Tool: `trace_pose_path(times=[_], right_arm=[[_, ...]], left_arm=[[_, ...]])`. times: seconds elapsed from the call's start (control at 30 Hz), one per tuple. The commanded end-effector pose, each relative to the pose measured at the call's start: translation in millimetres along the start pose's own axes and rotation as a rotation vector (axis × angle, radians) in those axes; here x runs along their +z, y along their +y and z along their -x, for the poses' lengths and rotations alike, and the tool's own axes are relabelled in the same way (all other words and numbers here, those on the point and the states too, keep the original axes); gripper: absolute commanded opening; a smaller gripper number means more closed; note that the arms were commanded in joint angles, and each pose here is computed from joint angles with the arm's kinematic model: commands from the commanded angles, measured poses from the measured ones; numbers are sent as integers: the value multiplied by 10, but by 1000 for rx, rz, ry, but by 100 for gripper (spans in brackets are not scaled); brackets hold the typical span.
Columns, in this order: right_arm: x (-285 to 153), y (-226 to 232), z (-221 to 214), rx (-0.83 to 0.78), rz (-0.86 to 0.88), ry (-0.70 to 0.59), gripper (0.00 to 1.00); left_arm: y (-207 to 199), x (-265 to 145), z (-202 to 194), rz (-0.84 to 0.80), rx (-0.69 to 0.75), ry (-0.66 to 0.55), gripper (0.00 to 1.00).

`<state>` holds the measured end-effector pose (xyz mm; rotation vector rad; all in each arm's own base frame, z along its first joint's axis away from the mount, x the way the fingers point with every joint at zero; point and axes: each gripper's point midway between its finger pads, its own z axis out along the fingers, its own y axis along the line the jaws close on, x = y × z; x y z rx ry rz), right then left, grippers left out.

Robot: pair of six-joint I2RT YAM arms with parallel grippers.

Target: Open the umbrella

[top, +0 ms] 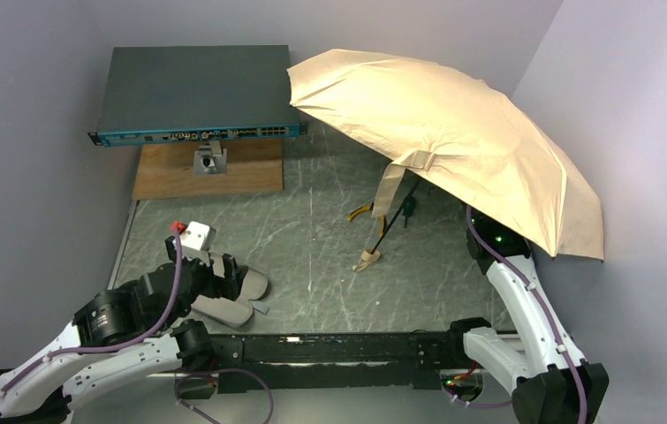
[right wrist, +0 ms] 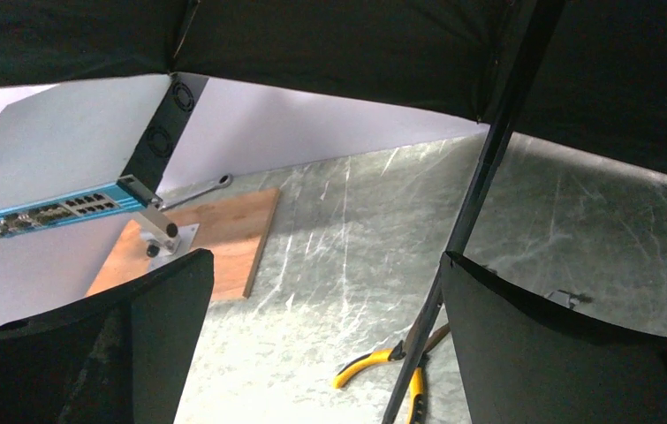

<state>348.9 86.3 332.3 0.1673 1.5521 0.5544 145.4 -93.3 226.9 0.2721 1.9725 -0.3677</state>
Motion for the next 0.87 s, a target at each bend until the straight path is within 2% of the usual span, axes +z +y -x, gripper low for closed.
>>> trace_pose_path(times=[0.0, 0.63, 0.83], right_arm=[[-58, 81, 197, -47, 15, -76, 100], [-104, 85, 187, -102, -39, -81, 100], [-114, 191, 179, -116, 12, -75, 100]], left_arm=[[16, 9, 37, 14, -11, -19, 100], [27, 17, 29, 24, -12, -16, 99], [28, 19, 28, 25, -12, -16, 99]])
